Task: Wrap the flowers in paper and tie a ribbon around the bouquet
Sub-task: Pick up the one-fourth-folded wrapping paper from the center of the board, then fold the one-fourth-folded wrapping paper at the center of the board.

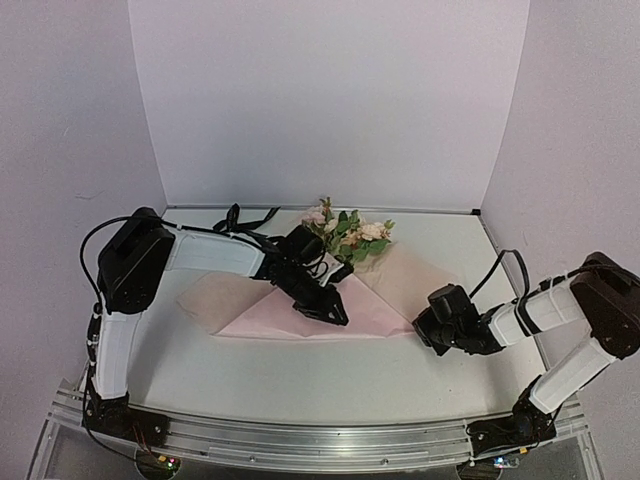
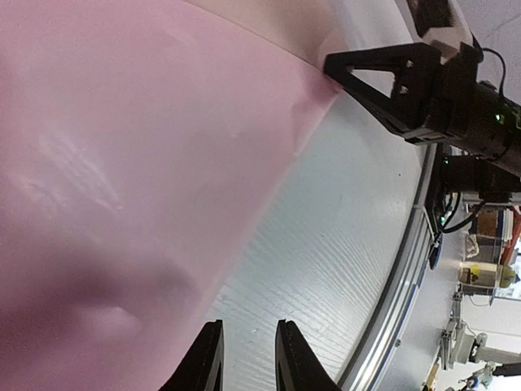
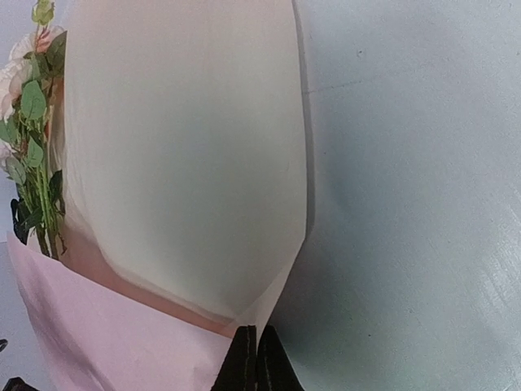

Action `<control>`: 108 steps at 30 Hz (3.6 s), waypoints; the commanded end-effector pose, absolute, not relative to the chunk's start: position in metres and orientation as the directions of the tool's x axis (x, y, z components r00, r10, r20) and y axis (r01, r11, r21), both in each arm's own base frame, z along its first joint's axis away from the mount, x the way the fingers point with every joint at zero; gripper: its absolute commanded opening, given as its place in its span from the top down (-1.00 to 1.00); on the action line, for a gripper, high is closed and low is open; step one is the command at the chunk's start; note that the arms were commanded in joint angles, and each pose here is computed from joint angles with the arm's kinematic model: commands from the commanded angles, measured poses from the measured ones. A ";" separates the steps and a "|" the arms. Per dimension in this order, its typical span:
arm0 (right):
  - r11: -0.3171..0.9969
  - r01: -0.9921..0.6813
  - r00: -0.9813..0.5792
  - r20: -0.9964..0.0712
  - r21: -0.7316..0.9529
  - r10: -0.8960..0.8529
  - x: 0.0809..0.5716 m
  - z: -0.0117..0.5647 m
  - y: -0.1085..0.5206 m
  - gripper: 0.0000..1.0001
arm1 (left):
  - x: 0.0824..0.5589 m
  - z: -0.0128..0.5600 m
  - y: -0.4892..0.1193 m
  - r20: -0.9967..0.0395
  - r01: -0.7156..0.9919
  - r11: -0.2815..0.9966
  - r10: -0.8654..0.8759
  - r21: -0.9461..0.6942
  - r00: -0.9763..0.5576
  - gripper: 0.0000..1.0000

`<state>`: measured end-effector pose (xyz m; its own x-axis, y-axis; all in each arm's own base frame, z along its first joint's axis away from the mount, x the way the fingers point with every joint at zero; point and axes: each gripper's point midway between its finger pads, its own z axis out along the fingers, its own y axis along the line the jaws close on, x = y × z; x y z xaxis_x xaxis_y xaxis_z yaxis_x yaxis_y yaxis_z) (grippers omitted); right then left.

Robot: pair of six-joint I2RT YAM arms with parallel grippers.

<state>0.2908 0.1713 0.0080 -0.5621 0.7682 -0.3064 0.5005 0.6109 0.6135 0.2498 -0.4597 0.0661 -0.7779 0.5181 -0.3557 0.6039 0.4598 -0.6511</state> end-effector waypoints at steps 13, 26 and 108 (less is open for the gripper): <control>0.681 0.355 -0.584 -0.417 0.640 0.696 0.288 0.040 0.175 1.00 | 0.253 0.055 -0.516 -0.447 0.678 0.379 0.537 -0.630 -0.715 0.55; 0.785 0.158 -0.646 -0.538 0.600 0.541 0.284 0.081 0.200 1.00 | 0.260 0.020 -0.515 -0.367 0.622 0.471 0.525 -0.626 -0.767 0.55; 0.922 -0.237 -0.776 -0.631 0.305 0.010 0.270 0.133 0.265 0.94 | 0.282 0.145 -0.507 -0.470 0.607 0.280 0.427 -0.744 -0.773 0.47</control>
<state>0.2642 0.2508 0.1276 -0.7630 0.0383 -0.6452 -0.2020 0.9341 0.2944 0.2788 -0.5195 0.0460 -0.8182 0.4808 -0.3152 0.5278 0.4106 -0.7435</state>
